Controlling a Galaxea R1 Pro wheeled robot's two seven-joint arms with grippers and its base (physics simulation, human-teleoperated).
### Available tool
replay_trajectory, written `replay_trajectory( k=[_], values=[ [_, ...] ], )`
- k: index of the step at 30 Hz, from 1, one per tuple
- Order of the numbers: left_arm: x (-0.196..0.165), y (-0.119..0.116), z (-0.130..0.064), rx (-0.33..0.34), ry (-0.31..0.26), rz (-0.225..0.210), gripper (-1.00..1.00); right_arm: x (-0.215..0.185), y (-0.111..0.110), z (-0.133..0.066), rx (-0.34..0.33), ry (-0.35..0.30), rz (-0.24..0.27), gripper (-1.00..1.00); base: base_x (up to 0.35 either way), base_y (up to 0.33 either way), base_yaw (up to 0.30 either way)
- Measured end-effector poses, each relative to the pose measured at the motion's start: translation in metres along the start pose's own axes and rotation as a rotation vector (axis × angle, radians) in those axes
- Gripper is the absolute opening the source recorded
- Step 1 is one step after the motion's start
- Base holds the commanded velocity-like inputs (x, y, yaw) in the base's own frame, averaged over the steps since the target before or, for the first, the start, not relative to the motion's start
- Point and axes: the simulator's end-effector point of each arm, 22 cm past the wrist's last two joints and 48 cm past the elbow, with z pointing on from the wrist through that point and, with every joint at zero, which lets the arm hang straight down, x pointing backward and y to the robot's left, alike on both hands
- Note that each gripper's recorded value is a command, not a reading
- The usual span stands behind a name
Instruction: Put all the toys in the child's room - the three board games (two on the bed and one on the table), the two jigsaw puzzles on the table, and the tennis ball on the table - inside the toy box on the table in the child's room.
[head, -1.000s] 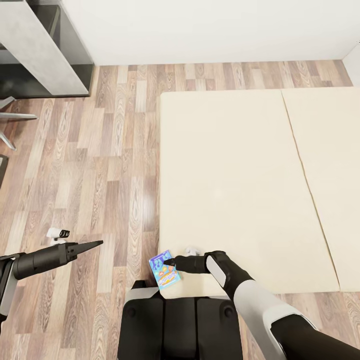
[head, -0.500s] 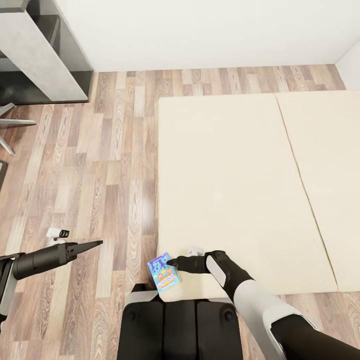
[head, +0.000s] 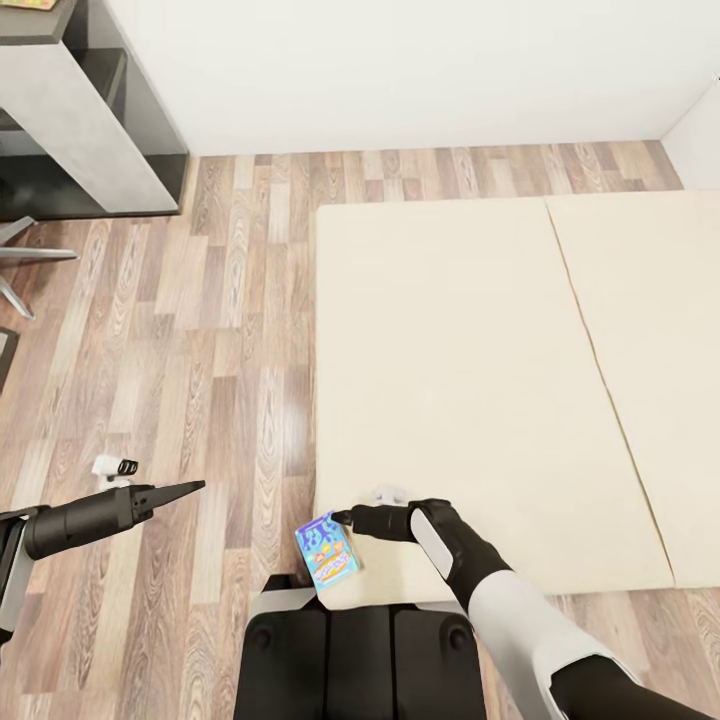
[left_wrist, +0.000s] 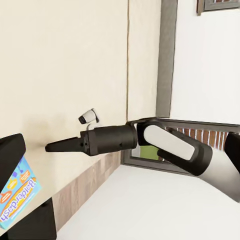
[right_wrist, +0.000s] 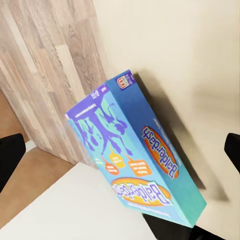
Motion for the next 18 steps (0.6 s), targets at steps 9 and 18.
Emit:
replay_trajectory(
  k=[9,18],
  values=[
    [-0.003,-0.006,-0.001,0.004,-0.005,0.012,1.0,-0.006,0.005,-0.006,0.006,-0.023,-0.015,1.0,0.0,0.0,0.0],
    [-0.006,-0.013,-0.003,0.009,-0.01,0.025,1.0,-0.029,0.023,-0.018,-0.016,-0.079,-0.052,1.0,0.0,0.0,0.0]
  ],
)
